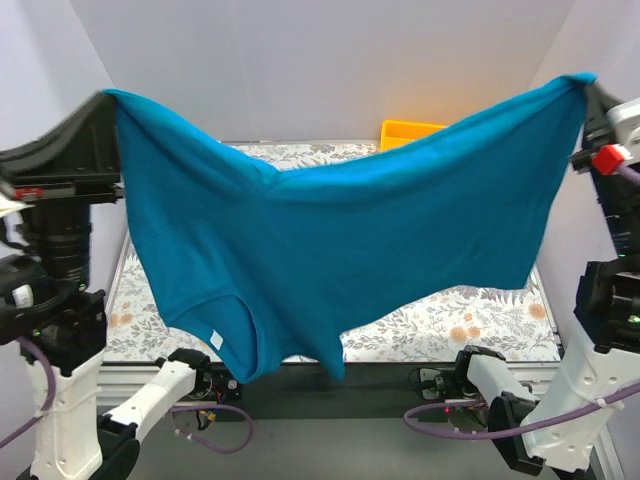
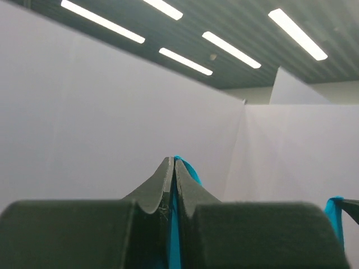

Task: Fold and stack the t-shirts

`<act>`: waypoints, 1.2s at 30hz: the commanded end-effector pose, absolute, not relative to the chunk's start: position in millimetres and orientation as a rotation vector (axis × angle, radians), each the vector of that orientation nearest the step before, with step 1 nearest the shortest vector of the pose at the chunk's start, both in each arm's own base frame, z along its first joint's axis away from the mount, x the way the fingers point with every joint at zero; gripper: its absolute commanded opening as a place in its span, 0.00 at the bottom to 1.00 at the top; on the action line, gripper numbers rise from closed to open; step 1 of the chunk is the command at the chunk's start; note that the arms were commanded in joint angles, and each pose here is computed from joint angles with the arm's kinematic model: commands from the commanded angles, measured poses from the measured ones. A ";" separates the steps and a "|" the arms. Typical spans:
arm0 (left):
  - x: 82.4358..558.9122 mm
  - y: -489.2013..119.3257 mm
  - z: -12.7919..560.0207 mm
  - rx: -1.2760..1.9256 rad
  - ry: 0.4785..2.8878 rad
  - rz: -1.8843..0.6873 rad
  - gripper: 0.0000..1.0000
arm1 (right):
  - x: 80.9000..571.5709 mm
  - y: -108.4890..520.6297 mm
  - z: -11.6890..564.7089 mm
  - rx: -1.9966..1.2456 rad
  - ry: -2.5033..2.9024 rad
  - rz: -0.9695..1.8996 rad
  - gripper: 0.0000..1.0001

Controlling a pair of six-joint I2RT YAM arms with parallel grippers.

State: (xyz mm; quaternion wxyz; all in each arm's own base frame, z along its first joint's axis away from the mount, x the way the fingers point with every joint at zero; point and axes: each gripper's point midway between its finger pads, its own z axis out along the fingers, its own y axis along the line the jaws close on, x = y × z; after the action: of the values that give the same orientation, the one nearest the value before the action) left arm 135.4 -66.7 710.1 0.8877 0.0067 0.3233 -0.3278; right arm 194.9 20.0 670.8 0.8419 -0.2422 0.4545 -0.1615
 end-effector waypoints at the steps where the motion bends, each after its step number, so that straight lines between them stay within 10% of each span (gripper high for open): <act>1: 197.9 -68.8 644.7 -0.071 0.859 -0.618 0.00 | 226.9 30.9 606.3 -0.609 1.079 -0.230 0.01; 13: 431.8 -105.5 281.6 -0.235 1.655 -0.438 0.00 | 370.9 23.2 291.9 -0.584 1.566 0.132 0.01; 36: 561.7 -67.2 192.6 -0.376 1.866 -0.457 0.00 | 505.2 61.8 163.0 -0.553 1.891 0.062 0.01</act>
State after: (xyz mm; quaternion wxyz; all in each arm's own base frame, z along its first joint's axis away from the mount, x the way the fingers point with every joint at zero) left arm 555.0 -59.0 170.3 0.5439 -0.1816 0.8012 -0.1712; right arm 486.0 64.9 132.5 0.5141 -0.2475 0.8202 0.0406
